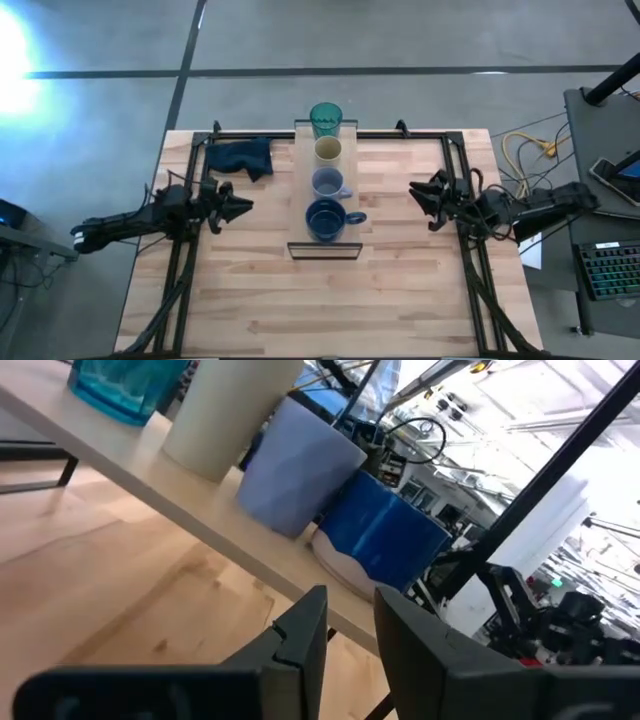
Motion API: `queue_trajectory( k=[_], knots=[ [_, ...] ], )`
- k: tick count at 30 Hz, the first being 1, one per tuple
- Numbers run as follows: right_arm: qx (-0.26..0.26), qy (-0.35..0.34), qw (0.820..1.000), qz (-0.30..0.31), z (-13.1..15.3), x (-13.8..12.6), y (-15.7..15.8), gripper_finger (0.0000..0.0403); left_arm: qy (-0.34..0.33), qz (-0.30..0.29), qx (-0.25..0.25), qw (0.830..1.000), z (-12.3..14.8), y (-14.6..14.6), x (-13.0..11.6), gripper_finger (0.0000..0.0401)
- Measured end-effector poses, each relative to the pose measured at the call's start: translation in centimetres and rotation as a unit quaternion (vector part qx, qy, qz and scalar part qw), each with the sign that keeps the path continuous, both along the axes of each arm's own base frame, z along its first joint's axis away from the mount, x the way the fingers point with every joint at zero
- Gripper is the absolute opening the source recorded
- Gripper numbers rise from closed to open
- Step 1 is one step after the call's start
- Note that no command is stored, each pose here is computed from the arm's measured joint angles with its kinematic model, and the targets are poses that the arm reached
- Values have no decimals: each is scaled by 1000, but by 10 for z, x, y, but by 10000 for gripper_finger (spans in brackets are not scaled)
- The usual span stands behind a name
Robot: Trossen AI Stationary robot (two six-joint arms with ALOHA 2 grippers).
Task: Stack small to large cups/mugs on shelf
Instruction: Return to Home Position
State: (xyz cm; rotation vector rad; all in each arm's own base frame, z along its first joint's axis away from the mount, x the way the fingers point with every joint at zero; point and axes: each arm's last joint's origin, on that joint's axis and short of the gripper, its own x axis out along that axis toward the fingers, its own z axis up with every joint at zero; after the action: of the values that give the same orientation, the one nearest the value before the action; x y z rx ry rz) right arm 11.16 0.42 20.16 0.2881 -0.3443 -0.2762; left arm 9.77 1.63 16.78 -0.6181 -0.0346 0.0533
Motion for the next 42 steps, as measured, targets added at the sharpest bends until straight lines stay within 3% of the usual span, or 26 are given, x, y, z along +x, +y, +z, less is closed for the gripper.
queue_trajectory(
  k=[9, 17, 42],
  knots=[
    [11, 67, 998, -1, -16, -1, 0, 104, 27, -3, -6, 1000, -5, 0, 3, 73],
    [18, 119, 984, -133, -25, -4, -7, 102, 52, -4, -12, 999, -9, 1, 6, 73],
    [15, 123, 984, -129, -26, -3, -7, 88, 64, -5, -14, 998, -12, 1, 7, 73]
  ],
)
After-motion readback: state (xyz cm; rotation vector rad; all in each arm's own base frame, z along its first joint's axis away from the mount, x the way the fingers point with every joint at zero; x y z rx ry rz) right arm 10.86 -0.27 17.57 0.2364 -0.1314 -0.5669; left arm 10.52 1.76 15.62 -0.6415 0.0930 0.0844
